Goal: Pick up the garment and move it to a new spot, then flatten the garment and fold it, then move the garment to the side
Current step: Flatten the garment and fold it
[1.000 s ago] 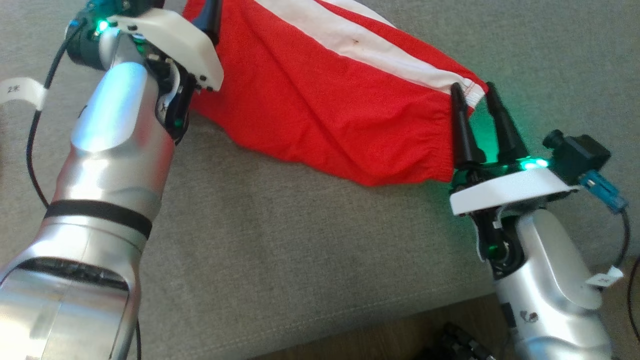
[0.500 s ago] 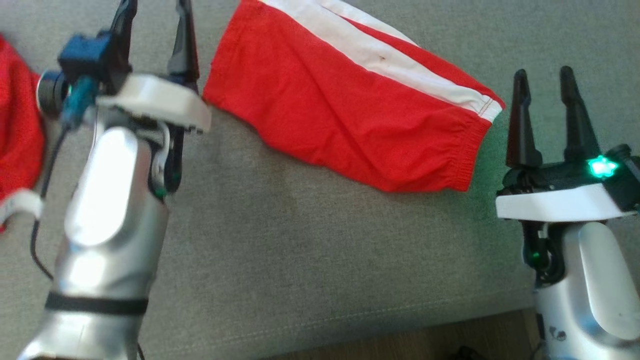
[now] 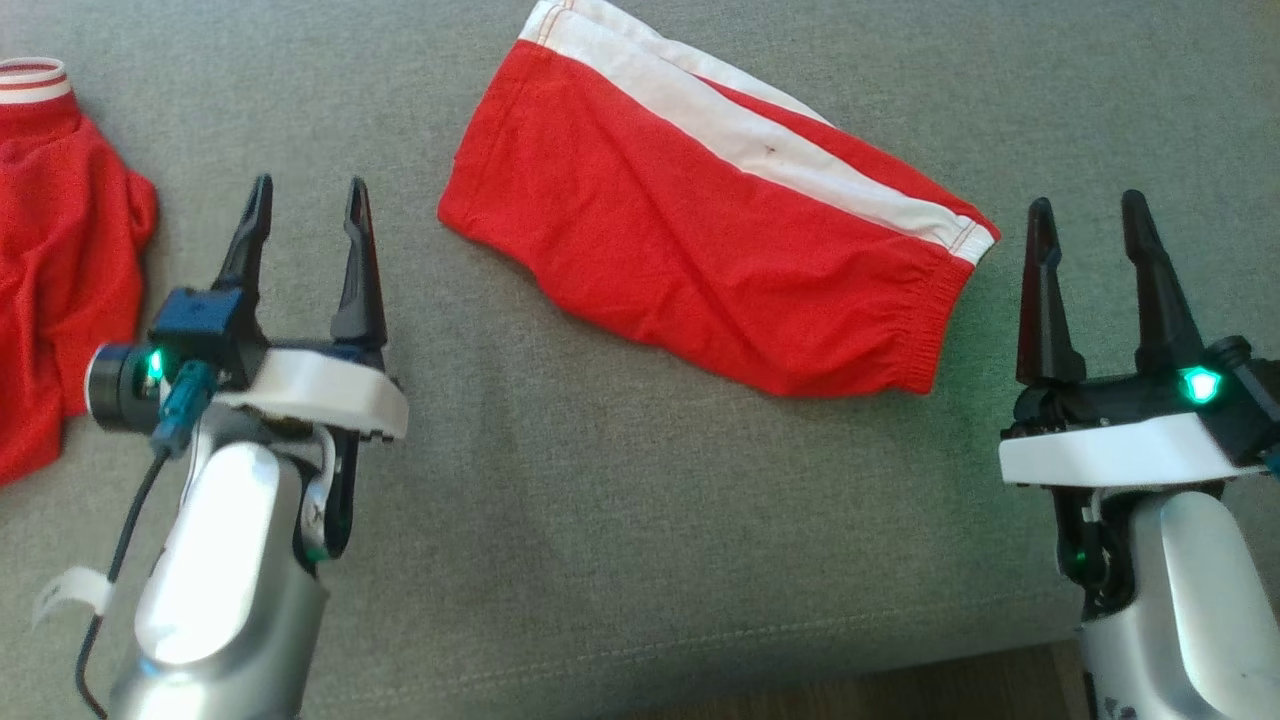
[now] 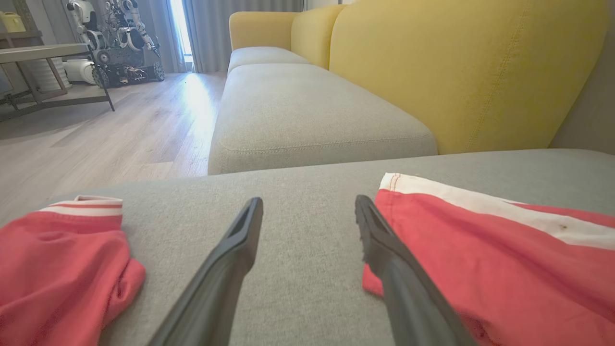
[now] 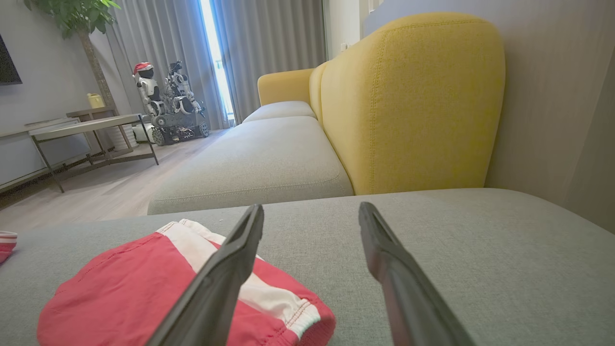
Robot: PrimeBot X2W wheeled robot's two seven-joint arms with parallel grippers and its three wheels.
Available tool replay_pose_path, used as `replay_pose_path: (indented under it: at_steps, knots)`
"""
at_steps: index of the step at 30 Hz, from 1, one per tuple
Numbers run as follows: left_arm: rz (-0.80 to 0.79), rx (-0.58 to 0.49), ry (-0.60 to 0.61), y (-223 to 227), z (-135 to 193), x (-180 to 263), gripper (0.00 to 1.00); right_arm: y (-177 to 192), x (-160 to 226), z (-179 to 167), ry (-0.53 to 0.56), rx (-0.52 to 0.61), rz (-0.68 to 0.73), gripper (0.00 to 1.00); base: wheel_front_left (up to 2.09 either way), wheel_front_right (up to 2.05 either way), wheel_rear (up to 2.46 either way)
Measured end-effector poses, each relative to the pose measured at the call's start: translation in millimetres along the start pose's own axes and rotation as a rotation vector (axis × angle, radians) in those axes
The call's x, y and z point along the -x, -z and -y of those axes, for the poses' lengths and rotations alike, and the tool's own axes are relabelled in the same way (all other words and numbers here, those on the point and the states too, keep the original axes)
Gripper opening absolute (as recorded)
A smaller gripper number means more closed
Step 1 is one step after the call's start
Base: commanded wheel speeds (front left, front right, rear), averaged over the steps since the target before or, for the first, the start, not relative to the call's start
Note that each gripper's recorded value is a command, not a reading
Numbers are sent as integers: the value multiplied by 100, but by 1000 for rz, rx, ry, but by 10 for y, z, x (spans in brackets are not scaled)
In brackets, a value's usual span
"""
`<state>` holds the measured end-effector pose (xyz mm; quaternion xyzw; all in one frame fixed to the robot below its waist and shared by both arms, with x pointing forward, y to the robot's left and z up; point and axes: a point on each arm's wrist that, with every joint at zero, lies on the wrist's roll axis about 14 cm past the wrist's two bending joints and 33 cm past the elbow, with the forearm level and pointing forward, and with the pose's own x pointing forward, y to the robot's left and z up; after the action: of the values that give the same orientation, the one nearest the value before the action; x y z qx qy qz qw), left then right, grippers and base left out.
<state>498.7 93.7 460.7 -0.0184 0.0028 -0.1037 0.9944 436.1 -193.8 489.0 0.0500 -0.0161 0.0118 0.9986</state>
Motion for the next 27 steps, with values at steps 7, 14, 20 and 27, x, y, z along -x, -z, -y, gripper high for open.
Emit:
replay_pose_path:
  at_steps: [7, 14, 20, 27]
  knots:
    - [-10, 0, -9, 16, -42, 70, 100, -11, -3, 17, 6, -8, -1, 100, 0, 0, 0]
    - [-17, -4, -3, 24, -38, 70, 100, -13, 1, 21, 7, -8, -1, 100, 0, 0, 0]
    - [-21, -5, 1, 49, -37, 53, 100, 27, -6, 27, 10, -17, -13, 100, 0, 0, 0]
    - [-20, 7, 128, 0, 215, -194, 100, 125, -39, 27, 9, -18, -41, 100, 0, 0, 0]
